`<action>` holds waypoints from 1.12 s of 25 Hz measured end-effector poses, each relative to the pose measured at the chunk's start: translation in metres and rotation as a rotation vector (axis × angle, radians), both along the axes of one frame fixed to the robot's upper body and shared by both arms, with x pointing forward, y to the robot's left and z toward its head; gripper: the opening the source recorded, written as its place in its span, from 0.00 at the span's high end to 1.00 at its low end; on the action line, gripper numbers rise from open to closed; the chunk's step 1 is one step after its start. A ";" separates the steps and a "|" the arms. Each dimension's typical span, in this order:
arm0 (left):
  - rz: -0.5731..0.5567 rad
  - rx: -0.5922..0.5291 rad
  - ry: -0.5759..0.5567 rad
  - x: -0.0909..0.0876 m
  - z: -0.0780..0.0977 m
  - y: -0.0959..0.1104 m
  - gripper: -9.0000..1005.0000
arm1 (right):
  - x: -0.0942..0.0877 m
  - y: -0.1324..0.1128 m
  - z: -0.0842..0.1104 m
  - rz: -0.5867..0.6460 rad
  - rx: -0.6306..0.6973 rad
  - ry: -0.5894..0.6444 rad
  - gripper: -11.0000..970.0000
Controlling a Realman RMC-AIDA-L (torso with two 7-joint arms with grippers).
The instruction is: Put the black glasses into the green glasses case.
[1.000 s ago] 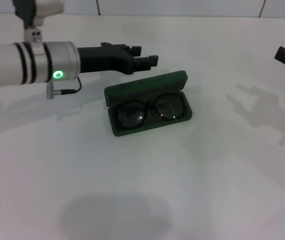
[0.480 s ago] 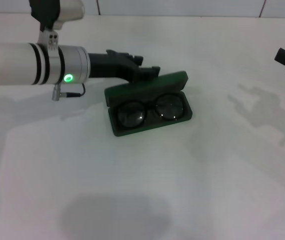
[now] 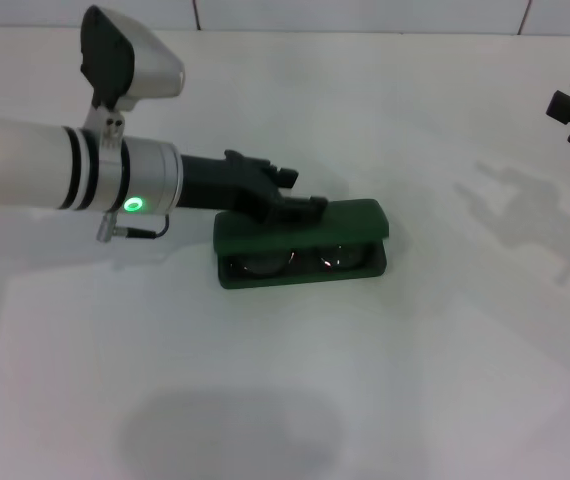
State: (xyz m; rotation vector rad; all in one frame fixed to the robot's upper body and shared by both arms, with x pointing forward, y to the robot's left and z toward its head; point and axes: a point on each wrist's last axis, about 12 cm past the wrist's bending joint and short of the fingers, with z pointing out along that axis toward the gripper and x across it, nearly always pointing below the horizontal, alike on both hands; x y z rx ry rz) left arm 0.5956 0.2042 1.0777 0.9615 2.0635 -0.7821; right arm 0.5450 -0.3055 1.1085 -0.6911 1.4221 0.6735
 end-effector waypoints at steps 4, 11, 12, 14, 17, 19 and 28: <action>-0.017 0.015 -0.004 -0.005 -0.006 0.002 0.36 | 0.001 0.002 -0.001 0.005 0.000 0.003 0.55; -0.186 -0.267 -0.177 -0.035 0.019 0.014 0.36 | -0.007 0.017 0.003 0.186 -0.047 -0.014 0.54; -0.217 -0.303 -0.209 -0.042 0.022 0.017 0.36 | -0.009 0.020 0.005 0.239 -0.056 -0.020 0.54; -0.322 -0.438 -0.342 -0.066 0.032 0.029 0.36 | -0.016 0.028 0.009 0.369 -0.065 -0.032 0.54; -0.368 -0.564 -0.447 -0.097 0.035 0.047 0.36 | -0.023 0.033 0.011 0.437 -0.045 -0.039 0.53; -0.348 -0.584 -0.460 -0.108 0.029 0.051 0.36 | -0.025 0.037 0.009 0.453 -0.039 -0.043 0.53; -0.288 -0.592 -0.423 -0.124 0.013 0.059 0.30 | -0.022 0.063 -0.010 0.490 -0.034 -0.052 0.30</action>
